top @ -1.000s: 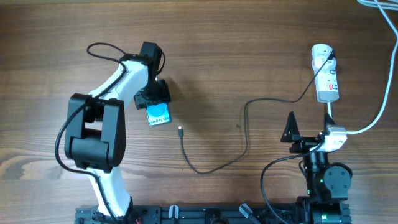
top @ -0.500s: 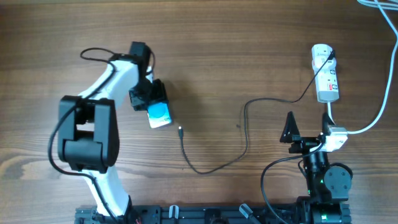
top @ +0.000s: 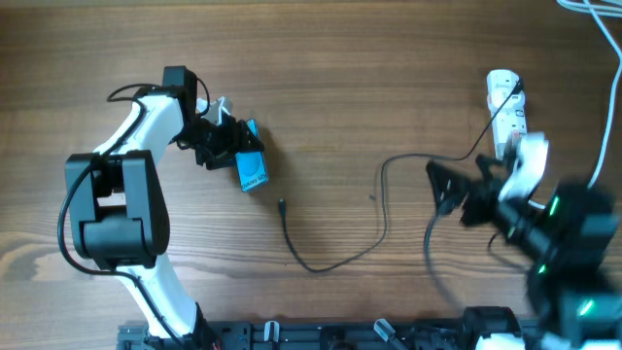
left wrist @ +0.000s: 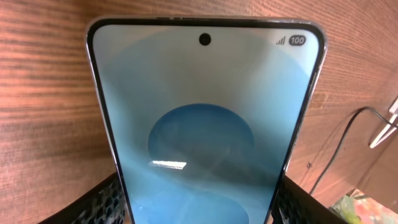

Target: Plug charger to phone and switch on socket

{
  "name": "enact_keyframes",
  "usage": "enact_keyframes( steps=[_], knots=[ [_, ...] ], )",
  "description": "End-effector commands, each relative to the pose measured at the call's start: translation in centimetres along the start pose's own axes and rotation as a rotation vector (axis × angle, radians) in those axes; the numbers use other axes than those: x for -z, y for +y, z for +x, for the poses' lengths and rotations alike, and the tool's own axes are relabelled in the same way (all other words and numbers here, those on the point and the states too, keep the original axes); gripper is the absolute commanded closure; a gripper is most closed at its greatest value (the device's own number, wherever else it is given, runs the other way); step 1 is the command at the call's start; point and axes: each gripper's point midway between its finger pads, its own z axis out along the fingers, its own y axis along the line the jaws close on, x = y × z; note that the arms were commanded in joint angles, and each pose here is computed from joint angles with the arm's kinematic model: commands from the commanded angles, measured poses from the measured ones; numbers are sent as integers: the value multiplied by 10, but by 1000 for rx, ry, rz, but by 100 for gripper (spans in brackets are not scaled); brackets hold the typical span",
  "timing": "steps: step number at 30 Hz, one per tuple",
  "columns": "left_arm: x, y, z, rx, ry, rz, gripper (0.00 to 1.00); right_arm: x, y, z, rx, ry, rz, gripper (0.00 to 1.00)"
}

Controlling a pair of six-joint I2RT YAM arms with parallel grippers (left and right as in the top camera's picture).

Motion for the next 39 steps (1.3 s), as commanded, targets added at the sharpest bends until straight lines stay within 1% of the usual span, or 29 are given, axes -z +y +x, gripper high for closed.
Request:
enact_keyframes(
  steps=[1,3,4,5,6,7,8,10,13,15,16,19,22,23,25,28,30,32,36,39],
  knots=[
    [7,-11,1,-37,-11,41,45,-15,16,-35,-85,125,-51,0],
    [7,-11,1,-37,-11,41,45,-27,17,-43,-164,166,-72,0],
    [7,-11,1,-37,-11,40,45,-36,21,-40,-230,211,-110,0],
    [7,-11,1,-37,-11,40,45,-47,30,-37,-279,260,-194,1],
    [7,-11,1,-37,-11,40,45,-53,35,-32,-275,296,-243,9],
    [7,-11,1,-37,-11,41,44,-62,38,-22,-273,349,-266,15],
    [7,-11,1,-37,-11,40,44,-70,38,-10,-278,403,-266,17],
    [7,-11,1,-37,-11,41,44,-96,50,25,-240,540,-303,16],
    [7,-11,1,-38,-12,41,44,-129,66,77,-209,704,-315,12],
    [7,-11,1,-37,-11,41,44,-152,75,106,-171,779,-312,11],
    [7,-11,1,-37,-11,41,44,-165,81,122,-149,810,-318,9],
    [7,-11,1,-37,-11,40,44,-203,99,165,-113,877,-359,6],
    [7,-11,2,-35,-8,40,44,-240,117,210,-89,907,-400,2],
    [7,-11,2,-36,-8,40,44,-251,122,225,-96,913,-408,0],
    [6,-12,2,-39,-6,40,44,-265,132,246,-119,924,-420,0],
    [3,-16,5,-51,2,39,44,-273,151,263,-91,914,-465,1],
    [0,-20,7,-64,9,37,44,-274,161,263,-70,892,-496,1],
    [-2,-24,8,-76,14,37,44,-279,165,259,-64,861,-496,9],
    [-5,-29,11,-91,23,35,43,-295,158,250,-116,794,-400,20],
    [-6,-29,11,-92,24,35,43,-300,160,241,-142,762,-406,46]
  ],
)
